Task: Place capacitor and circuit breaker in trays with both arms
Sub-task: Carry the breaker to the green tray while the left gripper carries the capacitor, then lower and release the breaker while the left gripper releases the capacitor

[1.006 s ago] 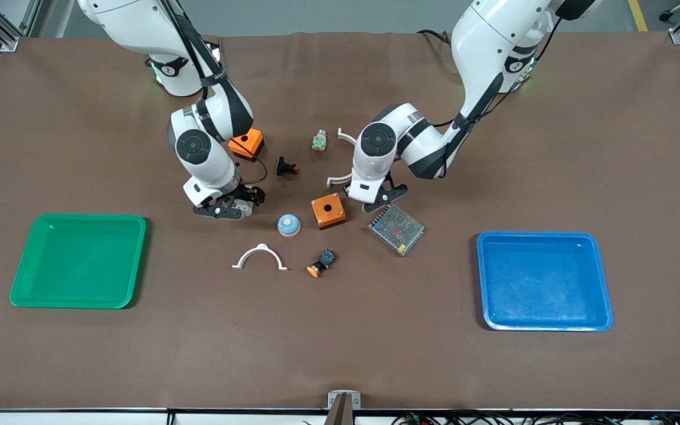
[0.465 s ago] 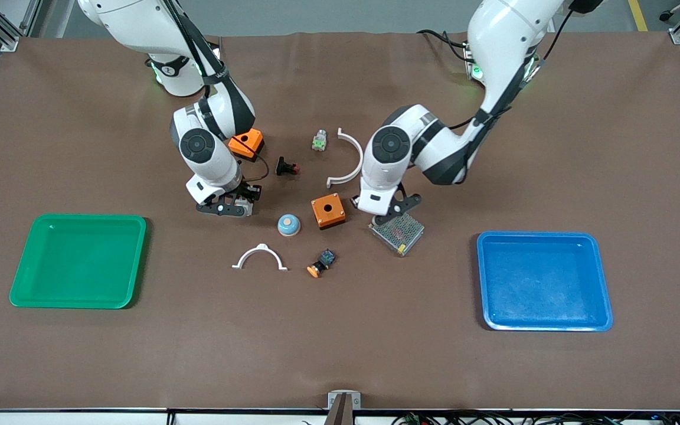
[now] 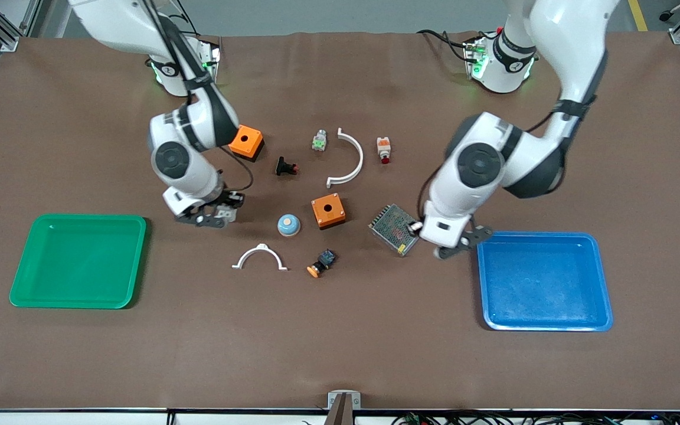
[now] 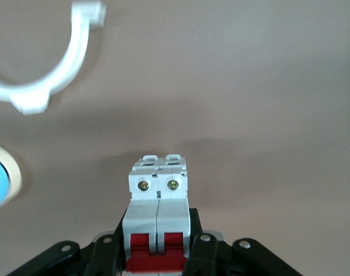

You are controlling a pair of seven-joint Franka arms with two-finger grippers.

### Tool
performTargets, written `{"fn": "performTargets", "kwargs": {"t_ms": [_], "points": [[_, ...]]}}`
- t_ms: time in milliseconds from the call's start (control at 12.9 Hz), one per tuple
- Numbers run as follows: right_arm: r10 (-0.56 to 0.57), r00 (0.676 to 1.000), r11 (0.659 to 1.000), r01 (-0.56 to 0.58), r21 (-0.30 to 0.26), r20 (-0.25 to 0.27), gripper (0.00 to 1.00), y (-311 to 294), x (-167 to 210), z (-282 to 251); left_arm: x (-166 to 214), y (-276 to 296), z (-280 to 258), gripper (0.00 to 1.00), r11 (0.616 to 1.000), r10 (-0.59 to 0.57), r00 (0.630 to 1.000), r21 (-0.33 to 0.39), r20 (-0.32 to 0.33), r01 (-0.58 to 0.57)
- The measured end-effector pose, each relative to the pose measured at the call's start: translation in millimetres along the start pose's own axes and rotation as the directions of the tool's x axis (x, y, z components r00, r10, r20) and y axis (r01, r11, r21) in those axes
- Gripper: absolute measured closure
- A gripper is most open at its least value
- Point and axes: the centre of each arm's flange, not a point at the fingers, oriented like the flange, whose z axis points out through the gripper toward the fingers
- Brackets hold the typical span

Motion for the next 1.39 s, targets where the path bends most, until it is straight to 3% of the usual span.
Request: {"fn": "performTargets", "kwargs": {"t_ms": [232, 387, 774, 1084, 1394], "points": [[-0.002, 0.998, 0.998, 0.005, 0.056, -0.057, 0.6, 118, 75, -100, 58, -62, 3, 0.66, 0.999, 0.035, 0.999, 0.02, 0.019, -0.035], [-0.014, 0.996, 0.998, 0.02, 0.065, -0.089, 0.6, 198, 100, -114, 93, -106, 9, 0.66, 0.996, 0.076, 0.997, 0.042, 0.017, -0.076], [-0.065, 0.991, 0.997, 0.07, 0.034, -0.121, 0.6, 303, 148, -27, 158, -205, 52, 0.66, 0.976, 0.181, 0.982, 0.111, 0.052, -0.186], [-0.096, 0.988, 0.995, 0.098, 0.011, -0.123, 0.6, 314, 166, 42, 184, -228, 85, 0.66, 0.966, 0.225, 0.971, 0.113, 0.081, -0.233], [-0.109, 0.985, 0.994, 0.111, 0.012, -0.133, 0.6, 306, 175, 42, 195, -238, 107, 0.66, 0.965, 0.238, 0.967, 0.092, 0.086, -0.246]]}}
